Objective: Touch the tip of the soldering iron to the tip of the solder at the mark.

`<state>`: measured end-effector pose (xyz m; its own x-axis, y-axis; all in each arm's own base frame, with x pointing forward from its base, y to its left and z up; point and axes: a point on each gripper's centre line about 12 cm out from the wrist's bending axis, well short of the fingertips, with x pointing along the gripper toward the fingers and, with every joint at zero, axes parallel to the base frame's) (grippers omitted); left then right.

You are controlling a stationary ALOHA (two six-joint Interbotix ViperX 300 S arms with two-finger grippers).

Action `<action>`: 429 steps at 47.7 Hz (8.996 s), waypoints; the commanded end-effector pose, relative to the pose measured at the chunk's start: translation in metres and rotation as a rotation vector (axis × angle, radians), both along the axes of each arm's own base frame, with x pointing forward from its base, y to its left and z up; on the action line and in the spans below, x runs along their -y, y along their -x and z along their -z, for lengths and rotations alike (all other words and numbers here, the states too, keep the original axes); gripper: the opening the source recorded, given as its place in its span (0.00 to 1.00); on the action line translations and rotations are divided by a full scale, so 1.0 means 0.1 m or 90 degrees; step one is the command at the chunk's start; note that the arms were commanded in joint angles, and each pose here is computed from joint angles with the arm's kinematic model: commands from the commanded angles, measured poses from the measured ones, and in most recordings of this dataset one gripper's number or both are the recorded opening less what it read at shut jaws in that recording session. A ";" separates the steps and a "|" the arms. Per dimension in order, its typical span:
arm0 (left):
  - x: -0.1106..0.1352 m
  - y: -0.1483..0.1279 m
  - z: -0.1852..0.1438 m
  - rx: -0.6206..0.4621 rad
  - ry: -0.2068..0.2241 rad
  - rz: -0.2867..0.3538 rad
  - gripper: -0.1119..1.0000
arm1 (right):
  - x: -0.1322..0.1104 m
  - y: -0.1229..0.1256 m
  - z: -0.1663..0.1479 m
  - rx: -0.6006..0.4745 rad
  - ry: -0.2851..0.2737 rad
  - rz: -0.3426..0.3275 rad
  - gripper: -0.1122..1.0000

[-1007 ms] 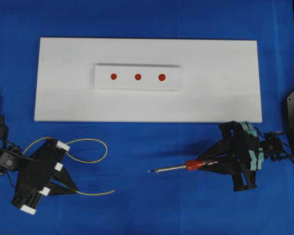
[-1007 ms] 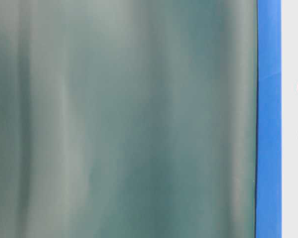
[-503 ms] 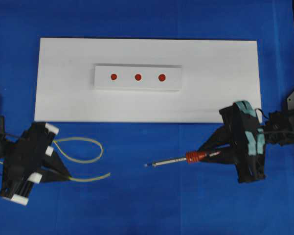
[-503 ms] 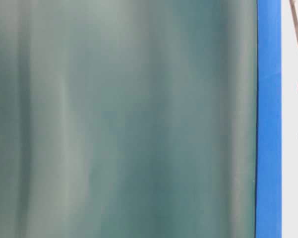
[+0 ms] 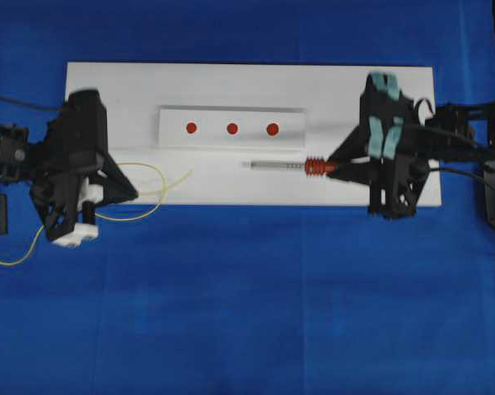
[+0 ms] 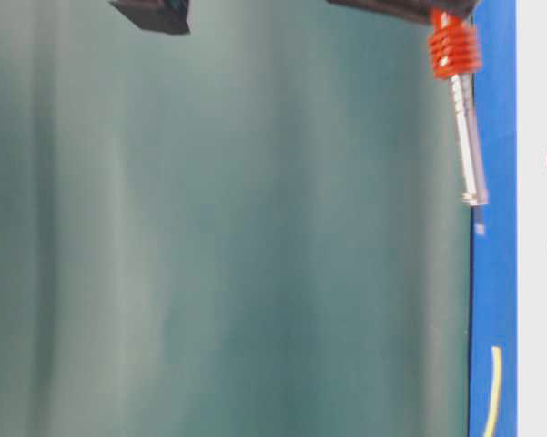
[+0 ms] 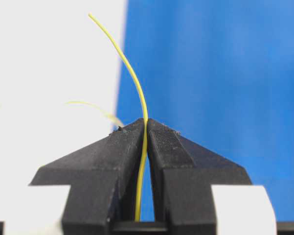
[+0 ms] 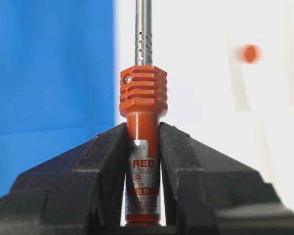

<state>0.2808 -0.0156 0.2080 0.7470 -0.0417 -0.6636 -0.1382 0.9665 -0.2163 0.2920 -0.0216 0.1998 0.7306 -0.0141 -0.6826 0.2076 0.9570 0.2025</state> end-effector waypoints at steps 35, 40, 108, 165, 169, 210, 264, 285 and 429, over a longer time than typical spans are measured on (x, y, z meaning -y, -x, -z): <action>-0.52 -0.01 -0.09 -0.008 0.002 -0.120 0.11 | 0.52 -0.13 -0.14 -0.010 0.028 0.078 0.16; -0.51 -0.03 -0.07 -0.013 0.002 -0.116 0.11 | 0.53 -0.15 -0.14 -0.011 0.029 0.077 0.16; -0.49 -0.27 0.47 -0.082 0.004 -0.106 0.11 | 0.53 -0.32 -0.11 -0.020 0.030 0.067 0.16; -0.47 -0.23 0.48 -0.086 0.003 -0.102 0.11 | 0.53 -0.99 0.36 -0.112 0.039 0.019 0.16; -0.47 -0.23 0.48 -0.087 0.003 -0.102 0.11 | 0.52 -0.99 0.36 -0.111 0.040 0.017 0.16; -0.47 -0.23 0.48 -0.086 0.003 -0.103 0.11 | 0.53 -0.99 0.36 -0.114 0.043 0.015 0.16; -0.48 -0.25 0.48 -0.085 0.002 -0.102 0.11 | 0.53 -0.99 0.36 -0.116 0.047 0.012 0.16; -0.47 -0.17 0.30 -0.050 -0.001 -0.100 0.11 | 0.53 -0.99 0.36 -0.116 0.045 0.013 0.16; -0.47 -0.80 0.45 -0.027 0.017 -0.105 0.11 | 0.49 -0.24 -0.07 -0.048 0.087 0.023 0.16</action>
<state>0.3551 0.0311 0.1539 0.6902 0.0603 -0.7211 -0.3171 0.9209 -0.2265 0.3138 -0.0692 0.1955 0.6458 -0.1278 -0.7527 0.2545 0.9655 0.0544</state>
